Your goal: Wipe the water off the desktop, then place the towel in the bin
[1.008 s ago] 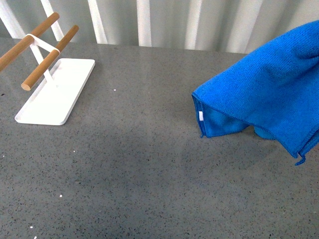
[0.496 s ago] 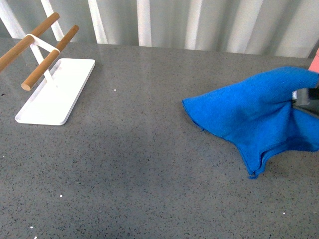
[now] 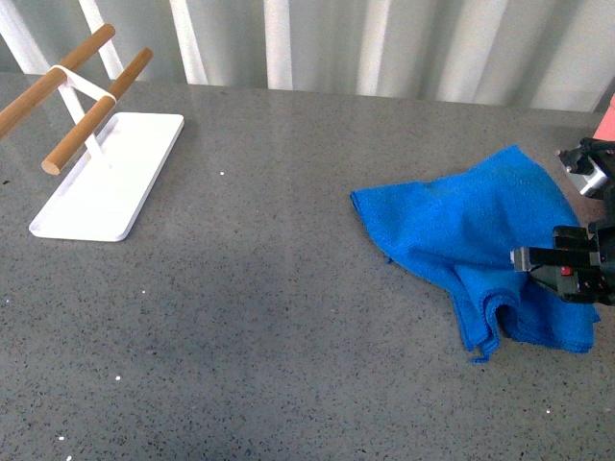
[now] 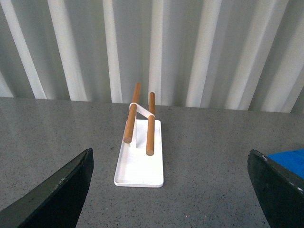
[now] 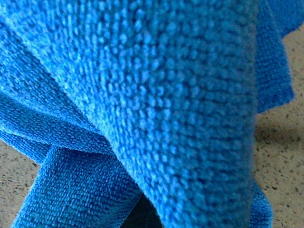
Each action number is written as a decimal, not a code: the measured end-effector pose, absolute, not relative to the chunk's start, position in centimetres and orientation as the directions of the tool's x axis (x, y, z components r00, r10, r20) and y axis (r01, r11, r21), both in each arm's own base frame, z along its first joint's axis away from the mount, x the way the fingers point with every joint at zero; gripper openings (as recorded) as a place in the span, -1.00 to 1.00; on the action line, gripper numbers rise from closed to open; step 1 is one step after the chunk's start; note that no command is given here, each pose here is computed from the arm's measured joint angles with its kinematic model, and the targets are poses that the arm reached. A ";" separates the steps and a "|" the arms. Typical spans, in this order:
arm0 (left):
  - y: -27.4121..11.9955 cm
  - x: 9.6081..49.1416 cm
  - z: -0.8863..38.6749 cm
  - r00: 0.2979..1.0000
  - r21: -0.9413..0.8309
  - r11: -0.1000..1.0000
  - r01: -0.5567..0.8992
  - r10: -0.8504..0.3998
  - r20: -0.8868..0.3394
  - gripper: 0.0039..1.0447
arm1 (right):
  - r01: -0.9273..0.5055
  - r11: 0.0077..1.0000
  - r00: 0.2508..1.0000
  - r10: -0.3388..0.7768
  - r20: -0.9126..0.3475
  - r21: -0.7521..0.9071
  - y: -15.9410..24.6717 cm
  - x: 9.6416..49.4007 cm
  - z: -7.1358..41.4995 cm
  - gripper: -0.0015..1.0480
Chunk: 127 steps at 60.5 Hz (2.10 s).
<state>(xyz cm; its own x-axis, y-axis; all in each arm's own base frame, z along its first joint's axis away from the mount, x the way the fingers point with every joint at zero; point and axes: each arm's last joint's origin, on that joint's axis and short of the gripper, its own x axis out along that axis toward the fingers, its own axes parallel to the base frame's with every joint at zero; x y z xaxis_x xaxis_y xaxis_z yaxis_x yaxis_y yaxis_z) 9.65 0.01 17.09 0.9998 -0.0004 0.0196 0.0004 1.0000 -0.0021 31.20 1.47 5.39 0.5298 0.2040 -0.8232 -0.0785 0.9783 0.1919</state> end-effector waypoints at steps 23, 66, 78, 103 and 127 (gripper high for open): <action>0.0 9.7 17.1 1.000 -0.002 1.000 0.000 0.000 0.019 0.87 | -0.043 0.997 0.553 0.080 -0.829 0.068 -1.1 33.5 5.0 -0.94; 0.0 9.7 17.1 1.000 -0.002 1.000 0.000 0.000 0.019 0.87 | -0.467 0.881 0.578 0.364 -0.730 0.070 12.4 44.2 4.0 -0.94; 0.0 9.7 17.1 1.000 -0.002 1.000 0.000 0.000 0.019 0.87 | -0.565 0.822 0.514 0.423 -0.746 0.077 14.5 42.1 3.7 -0.94; 0.0 9.7 17.1 1.000 -0.002 1.000 0.000 0.000 0.019 0.87 | -0.644 0.758 0.373 0.433 -0.820 0.107 8.7 34.6 4.2 -0.94; 0.0 9.7 17.1 1.000 -0.002 1.000 0.000 0.000 0.019 0.87 | -0.572 0.820 0.451 0.287 -0.845 -0.027 1.5 34.7 6.0 -0.94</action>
